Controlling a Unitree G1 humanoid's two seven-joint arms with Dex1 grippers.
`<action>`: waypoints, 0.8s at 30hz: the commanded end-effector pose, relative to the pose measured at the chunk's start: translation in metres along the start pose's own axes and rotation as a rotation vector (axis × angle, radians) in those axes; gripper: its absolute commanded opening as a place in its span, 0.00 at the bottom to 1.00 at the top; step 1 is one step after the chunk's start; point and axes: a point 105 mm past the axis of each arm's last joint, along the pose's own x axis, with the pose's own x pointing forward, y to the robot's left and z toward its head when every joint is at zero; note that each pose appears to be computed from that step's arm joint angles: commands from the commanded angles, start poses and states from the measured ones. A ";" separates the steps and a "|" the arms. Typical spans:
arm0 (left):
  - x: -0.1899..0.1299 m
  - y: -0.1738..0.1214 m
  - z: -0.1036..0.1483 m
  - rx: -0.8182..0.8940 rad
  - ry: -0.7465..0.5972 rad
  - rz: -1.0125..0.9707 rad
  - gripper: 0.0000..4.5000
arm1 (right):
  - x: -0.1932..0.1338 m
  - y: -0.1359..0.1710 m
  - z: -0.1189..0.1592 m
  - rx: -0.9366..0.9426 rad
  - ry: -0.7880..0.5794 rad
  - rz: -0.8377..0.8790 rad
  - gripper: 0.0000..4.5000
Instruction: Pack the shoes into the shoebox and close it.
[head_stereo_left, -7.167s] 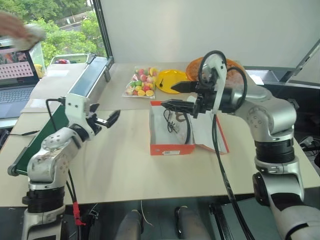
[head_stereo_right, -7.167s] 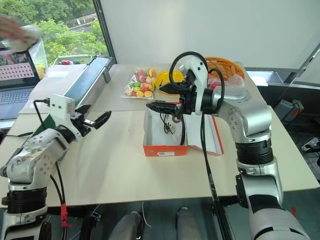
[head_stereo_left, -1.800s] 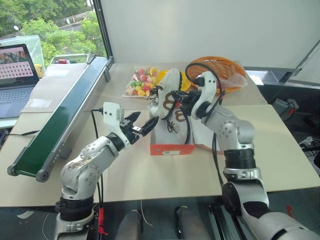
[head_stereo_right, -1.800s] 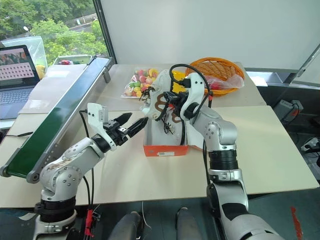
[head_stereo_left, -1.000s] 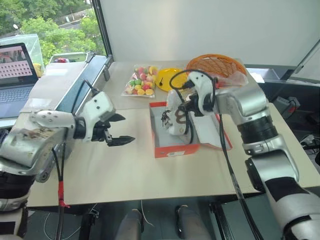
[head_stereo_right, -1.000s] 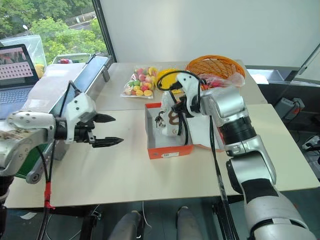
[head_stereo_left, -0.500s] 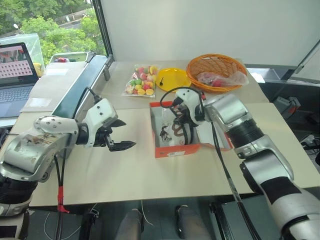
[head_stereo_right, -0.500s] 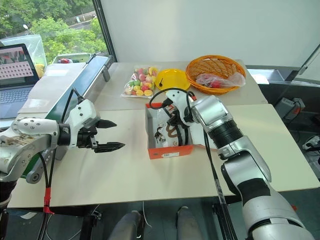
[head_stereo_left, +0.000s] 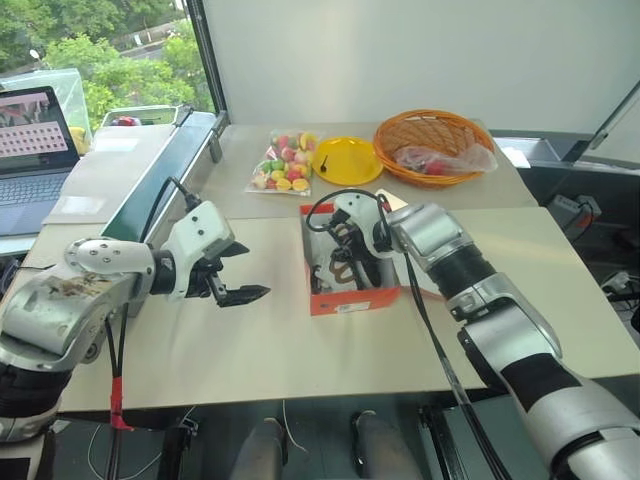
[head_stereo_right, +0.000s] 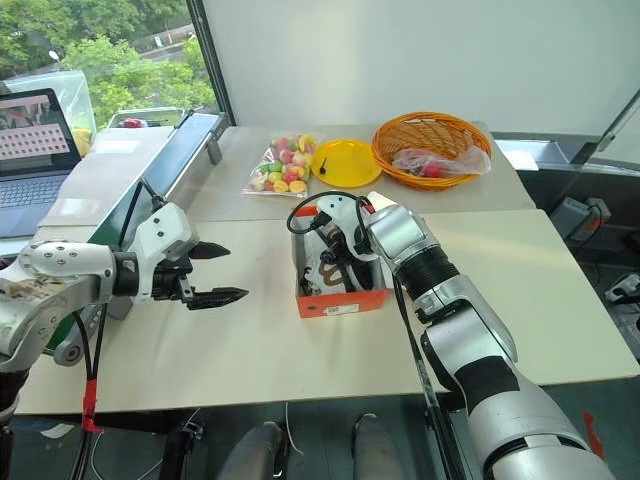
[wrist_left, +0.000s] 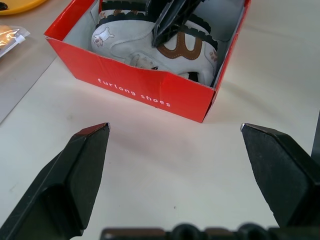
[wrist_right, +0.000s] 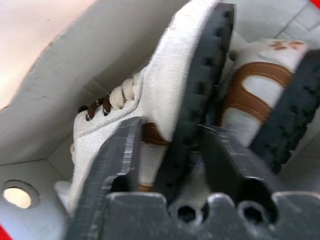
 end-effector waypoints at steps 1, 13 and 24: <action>-0.007 0.001 0.011 0.031 -0.030 0.011 1.00 | -0.021 -0.010 0.022 -0.001 -0.059 -0.033 0.86; -0.006 -0.001 0.031 0.056 -0.081 -0.061 1.00 | -0.130 -0.017 0.061 0.184 -0.316 -0.041 0.99; -0.010 0.012 0.059 0.069 -0.163 -0.090 1.00 | -0.163 -0.001 -0.058 0.268 -0.386 -0.012 0.99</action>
